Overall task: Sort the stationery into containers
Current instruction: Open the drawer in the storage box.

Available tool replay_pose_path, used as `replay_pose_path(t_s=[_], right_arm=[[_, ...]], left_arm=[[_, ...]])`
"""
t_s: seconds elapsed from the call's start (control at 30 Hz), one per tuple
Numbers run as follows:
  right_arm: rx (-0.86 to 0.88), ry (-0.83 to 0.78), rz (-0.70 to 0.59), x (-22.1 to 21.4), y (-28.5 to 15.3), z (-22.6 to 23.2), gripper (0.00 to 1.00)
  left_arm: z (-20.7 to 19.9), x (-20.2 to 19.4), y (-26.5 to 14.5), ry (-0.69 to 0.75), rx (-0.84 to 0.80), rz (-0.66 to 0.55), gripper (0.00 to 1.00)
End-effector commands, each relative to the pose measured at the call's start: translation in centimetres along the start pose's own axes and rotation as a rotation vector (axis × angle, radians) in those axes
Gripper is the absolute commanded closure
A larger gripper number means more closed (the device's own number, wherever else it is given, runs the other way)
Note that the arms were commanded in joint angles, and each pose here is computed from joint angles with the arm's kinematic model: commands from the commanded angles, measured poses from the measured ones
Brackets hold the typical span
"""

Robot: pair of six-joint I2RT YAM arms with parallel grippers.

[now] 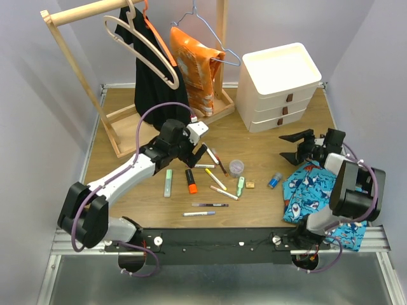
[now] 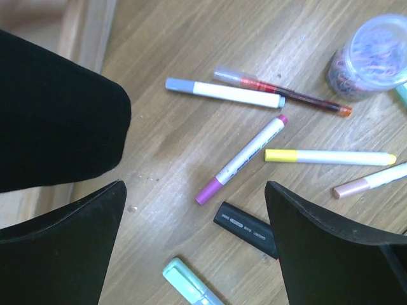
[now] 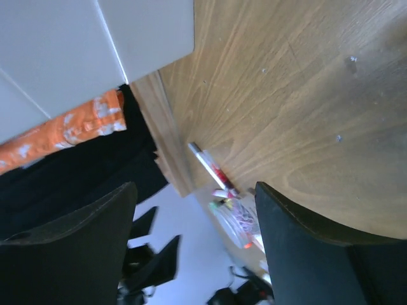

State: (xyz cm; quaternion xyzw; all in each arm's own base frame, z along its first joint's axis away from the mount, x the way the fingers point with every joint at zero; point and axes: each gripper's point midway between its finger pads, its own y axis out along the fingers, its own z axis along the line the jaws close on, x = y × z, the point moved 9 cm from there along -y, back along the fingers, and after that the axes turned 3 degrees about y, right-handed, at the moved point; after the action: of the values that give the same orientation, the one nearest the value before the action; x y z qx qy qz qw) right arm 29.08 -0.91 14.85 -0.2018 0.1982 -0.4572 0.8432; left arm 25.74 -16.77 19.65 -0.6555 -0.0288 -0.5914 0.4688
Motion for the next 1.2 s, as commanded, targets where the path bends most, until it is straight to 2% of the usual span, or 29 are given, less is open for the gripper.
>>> replay_pose_path(t_s=[0.0, 0.03, 0.07, 0.1, 0.17, 0.2, 0.37, 0.57, 1.17], right_arm=[[0.219, 0.063, 0.012, 1.7, 0.9, 0.6, 0.25], [0.216, 0.105, -0.002, 2.1, 1.5, 0.0, 0.28], [0.235, 0.104, -0.009, 2.3, 1.8, -0.2, 0.38], [0.301, 0.046, -0.03, 2.8, 1.8, 0.3, 0.42], [0.325, 0.068, -0.05, 3.6, 2.5, -0.2, 0.46], [0.383, 0.01, -0.072, 3.9, 2.5, 0.4, 0.47], [0.435, -0.132, -0.147, 6.0, 3.8, 0.8, 0.45], [0.432, -0.22, -0.148, 8.1, 6.0, 0.1, 0.43], [0.422, -0.261, -0.161, 9.9, 9.4, -2.0, 0.52]], left_arm=[[0.0, 0.0, 2.0, -0.02, -0.032, 0.048, 0.01], [0.3, 0.7, 2.3, -0.031, -0.026, 0.043, 0.01], [0.3, 0.8, 2.6, -0.042, -0.029, 0.048, 0.01], [0.4, 0.9, 2.9, -0.059, -0.031, 0.054, 0.01], [0.7, 1.1, 3.8, -0.075, -0.034, 0.065, 0.01], [0.7, 1.1, 4.0, -0.079, -0.039, 0.07, 0.01], [1.3, 1.8, 5.7, -0.09, -0.049, 0.085, 0.01], [1.8, 2.5, 7.4, -0.117, -0.052, 0.094, 0.01], [2.9, 3.2, 8.4, -0.144, -0.053, 0.094, 0.01]])
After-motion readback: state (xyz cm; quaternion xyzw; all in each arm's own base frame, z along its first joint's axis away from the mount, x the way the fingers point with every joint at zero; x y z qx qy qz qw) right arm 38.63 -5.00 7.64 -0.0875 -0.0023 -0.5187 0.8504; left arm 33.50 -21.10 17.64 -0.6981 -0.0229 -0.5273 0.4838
